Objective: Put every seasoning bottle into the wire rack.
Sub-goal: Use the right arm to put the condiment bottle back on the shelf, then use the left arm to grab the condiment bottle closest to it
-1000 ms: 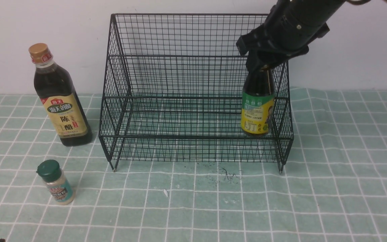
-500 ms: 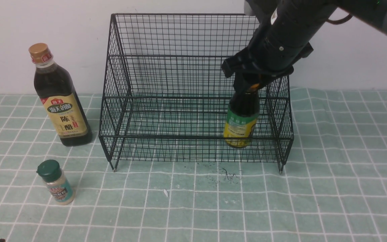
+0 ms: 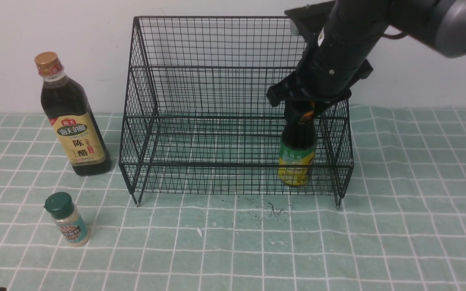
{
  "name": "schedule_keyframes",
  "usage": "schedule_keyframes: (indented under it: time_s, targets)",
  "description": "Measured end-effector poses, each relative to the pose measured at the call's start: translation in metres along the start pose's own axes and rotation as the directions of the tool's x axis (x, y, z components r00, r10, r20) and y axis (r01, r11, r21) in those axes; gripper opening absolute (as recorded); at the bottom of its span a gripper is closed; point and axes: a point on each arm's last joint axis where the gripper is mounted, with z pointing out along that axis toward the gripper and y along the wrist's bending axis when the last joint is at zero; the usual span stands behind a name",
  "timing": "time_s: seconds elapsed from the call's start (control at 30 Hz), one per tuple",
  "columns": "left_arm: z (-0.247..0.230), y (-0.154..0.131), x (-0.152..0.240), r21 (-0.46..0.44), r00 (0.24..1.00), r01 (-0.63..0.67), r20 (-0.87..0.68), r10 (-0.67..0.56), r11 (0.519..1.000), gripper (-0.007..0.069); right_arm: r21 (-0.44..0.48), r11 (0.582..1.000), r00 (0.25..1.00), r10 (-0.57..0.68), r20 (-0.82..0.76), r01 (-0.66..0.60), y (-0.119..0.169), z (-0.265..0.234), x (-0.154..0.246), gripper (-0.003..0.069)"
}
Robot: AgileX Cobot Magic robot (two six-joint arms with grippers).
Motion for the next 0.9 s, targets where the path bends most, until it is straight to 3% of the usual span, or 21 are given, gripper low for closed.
schedule_keyframes:
  time_s: [0.27, 0.43, 0.6, 0.7, 0.73, 0.8, 0.9]
  targets:
    - [0.0, 0.0, 0.0, 0.0, 1.0, 0.0, 0.0, 0.0, 1.0, -0.0006, -0.008, 1.0, 1.0, 0.01, -0.009, -0.01, 0.001, 0.004, 0.0, 0.0325]
    - [0.0, 0.0, 0.0, 0.0, 1.0, 0.0, -0.001, 0.0, 1.0, -0.0006, -0.033, 0.999, 0.999, 0.041, 0.03, -0.04, 0.003, -0.007, -0.001, 0.0421]
    - [0.0, 0.0, 0.0, 0.0, 1.0, 0.0, -0.001, 0.0, 1.0, -0.0006, -0.053, 0.998, 0.987, 0.05, 0.154, -0.042, 0.003, -0.067, 0.003, 0.0446]
    - [0.0, 0.0, 0.0, 0.0, 1.0, 0.0, -0.001, 0.0, 1.0, -0.0006, -0.066, 0.997, 0.966, 0.052, 0.253, -0.037, 0.003, -0.115, 0.012, 0.0424]
    - [0.0, 0.0, 0.0, 0.0, 1.0, 0.0, -0.001, 0.0, 1.0, -0.0006, -0.065, 0.997, 0.942, 0.051, 0.332, -0.031, 0.001, -0.152, 0.023, 0.0382]
    - [0.0, 0.0, 0.0, 0.0, 1.0, 0.0, -0.001, 0.0, 1.0, -0.0006, -0.057, 0.998, 0.921, 0.049, 0.385, -0.029, -0.001, -0.178, 0.032, 0.0349]
    - [0.0, 0.0, 0.0, 0.0, 1.0, 0.001, -0.001, -0.001, 1.0, -0.0006, -0.022, 0.999, 0.812, 0.053, 0.581, -0.05, -0.012, -0.271, 0.084, 0.0186]
